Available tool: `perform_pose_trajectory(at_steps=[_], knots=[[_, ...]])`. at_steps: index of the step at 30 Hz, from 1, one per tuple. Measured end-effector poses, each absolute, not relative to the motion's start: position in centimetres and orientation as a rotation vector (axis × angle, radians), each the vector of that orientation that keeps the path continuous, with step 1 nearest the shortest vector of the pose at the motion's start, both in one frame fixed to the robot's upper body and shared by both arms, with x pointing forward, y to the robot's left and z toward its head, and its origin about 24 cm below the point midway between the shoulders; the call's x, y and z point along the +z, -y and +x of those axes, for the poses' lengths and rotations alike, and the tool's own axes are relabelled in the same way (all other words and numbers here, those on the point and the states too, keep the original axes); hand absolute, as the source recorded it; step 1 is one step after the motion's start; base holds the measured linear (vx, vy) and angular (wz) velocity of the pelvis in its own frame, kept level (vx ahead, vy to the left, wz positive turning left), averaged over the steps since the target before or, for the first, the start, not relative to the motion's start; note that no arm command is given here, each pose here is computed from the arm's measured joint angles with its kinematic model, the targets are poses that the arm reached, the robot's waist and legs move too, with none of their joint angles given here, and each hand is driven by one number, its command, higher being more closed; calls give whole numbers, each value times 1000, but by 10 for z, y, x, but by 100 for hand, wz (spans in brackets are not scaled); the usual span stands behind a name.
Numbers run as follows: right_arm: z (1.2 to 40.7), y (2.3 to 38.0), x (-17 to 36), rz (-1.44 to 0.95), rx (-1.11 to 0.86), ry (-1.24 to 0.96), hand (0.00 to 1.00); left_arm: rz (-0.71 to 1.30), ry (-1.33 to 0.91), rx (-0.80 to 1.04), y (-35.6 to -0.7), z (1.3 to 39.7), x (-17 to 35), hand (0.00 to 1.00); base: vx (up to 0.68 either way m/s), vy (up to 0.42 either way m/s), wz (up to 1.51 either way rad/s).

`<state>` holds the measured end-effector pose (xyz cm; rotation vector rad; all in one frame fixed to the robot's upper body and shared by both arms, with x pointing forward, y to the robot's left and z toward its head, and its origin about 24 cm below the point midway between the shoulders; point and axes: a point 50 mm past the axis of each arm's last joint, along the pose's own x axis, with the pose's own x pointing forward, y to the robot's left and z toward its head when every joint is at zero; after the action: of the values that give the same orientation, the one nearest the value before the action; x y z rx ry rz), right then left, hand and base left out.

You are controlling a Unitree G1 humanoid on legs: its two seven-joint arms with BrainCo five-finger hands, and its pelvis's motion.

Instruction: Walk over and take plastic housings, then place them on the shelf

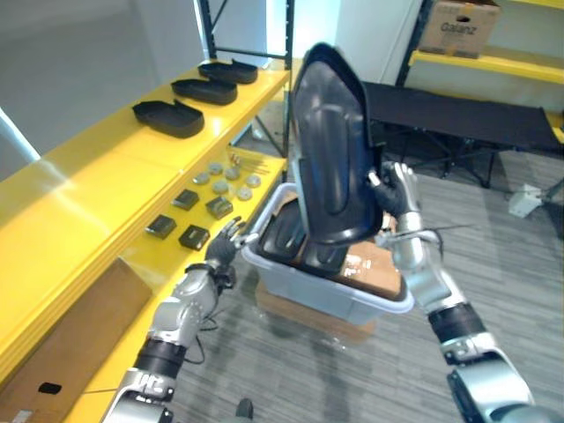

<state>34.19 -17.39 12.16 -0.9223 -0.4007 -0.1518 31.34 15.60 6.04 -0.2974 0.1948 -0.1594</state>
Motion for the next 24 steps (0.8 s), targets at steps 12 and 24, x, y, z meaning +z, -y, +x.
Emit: perform_pose_trajectory(at_steps=[12, 24], knots=[[343, 158, 90, -987, -44, 306, 100, -273, -42, -121, -145, 324, 85, 0, -9, -2, 3], [352, 126, 107, -1000, 30, 401, 100, -188, -64, -238, -120, 319, 81, 0, 0, 0, 0]])
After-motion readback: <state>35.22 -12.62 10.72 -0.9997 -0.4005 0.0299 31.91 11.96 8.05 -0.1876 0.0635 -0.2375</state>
